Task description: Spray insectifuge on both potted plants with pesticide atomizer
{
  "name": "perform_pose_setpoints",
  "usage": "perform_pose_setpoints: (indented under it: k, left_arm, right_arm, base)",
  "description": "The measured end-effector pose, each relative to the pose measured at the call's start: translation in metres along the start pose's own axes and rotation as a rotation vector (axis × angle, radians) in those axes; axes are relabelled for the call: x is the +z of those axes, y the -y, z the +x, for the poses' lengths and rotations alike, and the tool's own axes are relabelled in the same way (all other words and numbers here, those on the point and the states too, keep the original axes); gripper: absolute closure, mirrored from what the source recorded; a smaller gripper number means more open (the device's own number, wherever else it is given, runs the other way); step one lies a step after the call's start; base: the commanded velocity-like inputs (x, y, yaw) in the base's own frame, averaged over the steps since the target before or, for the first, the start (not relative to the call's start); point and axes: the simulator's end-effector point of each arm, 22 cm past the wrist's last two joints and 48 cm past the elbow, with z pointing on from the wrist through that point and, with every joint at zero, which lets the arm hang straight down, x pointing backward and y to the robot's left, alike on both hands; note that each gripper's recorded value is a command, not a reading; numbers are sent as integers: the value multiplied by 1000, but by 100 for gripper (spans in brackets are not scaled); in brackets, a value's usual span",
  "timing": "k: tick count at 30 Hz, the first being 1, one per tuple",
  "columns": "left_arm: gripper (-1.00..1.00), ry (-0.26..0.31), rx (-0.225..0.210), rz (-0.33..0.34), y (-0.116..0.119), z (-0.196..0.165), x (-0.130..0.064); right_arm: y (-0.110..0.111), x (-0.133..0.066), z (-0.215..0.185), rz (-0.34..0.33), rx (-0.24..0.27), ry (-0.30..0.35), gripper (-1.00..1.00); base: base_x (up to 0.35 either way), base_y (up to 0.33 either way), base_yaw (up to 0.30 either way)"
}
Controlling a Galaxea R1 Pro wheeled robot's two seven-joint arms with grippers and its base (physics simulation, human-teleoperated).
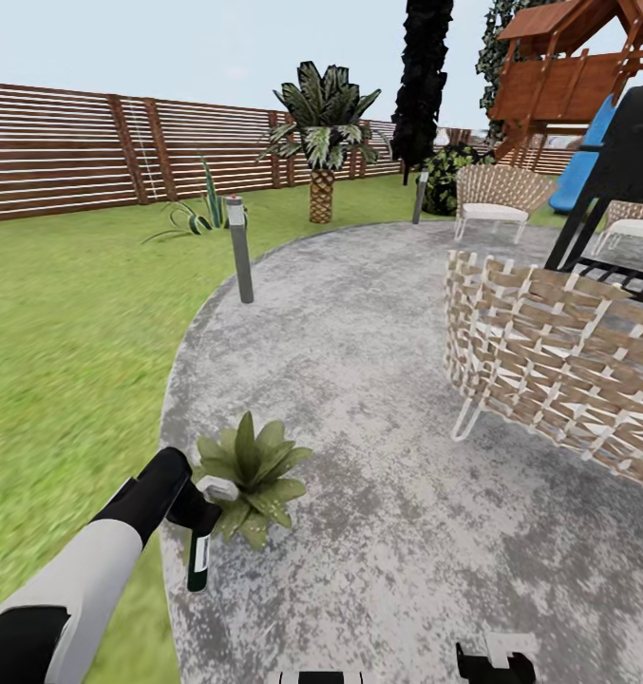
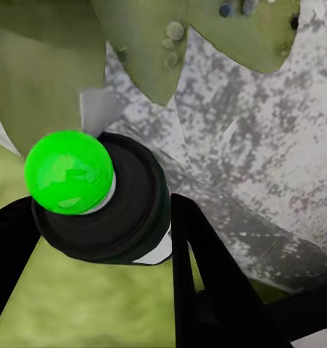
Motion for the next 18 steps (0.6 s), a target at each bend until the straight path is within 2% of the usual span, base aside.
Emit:
perform_pose_setpoints:
  k: [8, 13, 18]
  left_arm:
    - [100, 13, 6, 6, 4, -13, -7]
    - [100, 12, 6, 5, 3, -11, -6]
    - [100, 8, 5, 5, 3, -9, -5]
  right_arm:
    - [2, 0, 1, 2, -3, -1, -100]
    - [2, 0, 1, 2, -4, -1, -100]
    - [2, 0, 1, 2, -4, -2, -100]
  base:
    - [-1, 9, 0]
    - [-255, 67, 0]
    - [-233, 212, 0]
